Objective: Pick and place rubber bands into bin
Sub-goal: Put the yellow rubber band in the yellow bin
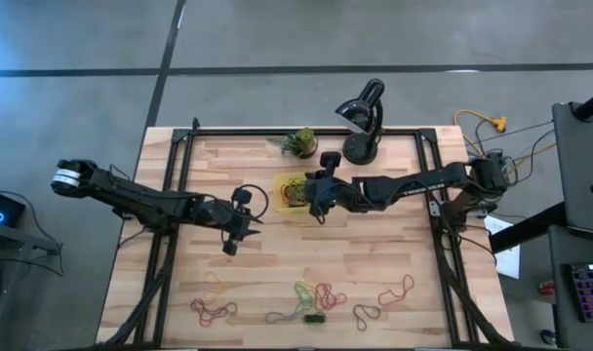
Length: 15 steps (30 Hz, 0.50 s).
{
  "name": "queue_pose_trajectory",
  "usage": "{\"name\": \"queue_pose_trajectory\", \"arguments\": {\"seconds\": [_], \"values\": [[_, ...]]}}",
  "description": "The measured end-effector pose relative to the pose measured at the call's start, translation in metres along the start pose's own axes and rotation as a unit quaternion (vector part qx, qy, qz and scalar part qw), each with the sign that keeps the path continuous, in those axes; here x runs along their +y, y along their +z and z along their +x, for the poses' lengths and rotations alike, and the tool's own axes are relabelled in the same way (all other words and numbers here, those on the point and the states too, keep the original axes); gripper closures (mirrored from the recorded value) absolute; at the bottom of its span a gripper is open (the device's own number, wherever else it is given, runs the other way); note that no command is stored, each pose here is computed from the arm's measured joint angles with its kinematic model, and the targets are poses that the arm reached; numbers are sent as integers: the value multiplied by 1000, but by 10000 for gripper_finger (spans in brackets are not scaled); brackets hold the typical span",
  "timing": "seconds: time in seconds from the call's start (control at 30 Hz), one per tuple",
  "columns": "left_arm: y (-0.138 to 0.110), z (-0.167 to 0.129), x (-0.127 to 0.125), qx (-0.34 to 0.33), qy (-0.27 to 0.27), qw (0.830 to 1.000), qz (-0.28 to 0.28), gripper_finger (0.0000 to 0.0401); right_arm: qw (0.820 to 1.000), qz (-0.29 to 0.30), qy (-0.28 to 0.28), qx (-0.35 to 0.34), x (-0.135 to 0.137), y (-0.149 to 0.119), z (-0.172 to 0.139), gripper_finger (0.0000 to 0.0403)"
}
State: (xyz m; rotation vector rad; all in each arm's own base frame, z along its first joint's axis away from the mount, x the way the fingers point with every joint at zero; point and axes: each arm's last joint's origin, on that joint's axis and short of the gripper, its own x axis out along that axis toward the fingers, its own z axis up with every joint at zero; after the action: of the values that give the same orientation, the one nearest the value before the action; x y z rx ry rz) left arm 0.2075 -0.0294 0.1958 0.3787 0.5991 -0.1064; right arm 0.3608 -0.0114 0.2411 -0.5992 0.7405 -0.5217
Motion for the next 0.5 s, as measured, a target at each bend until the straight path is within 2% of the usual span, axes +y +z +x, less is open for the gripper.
{"name": "queue_pose_trajectory", "arguments": {"seconds": [0.2, 0.5], "values": [[0, 0, 0, 0, 0, 1000, 0, 294, 999, 23, 36, 5, 3, -12, 7, 394], [0, 0, 0, -2, 1, 1000, 0, 294, 984, 92, 150, 21, 7, -41, 23, 394]]}}
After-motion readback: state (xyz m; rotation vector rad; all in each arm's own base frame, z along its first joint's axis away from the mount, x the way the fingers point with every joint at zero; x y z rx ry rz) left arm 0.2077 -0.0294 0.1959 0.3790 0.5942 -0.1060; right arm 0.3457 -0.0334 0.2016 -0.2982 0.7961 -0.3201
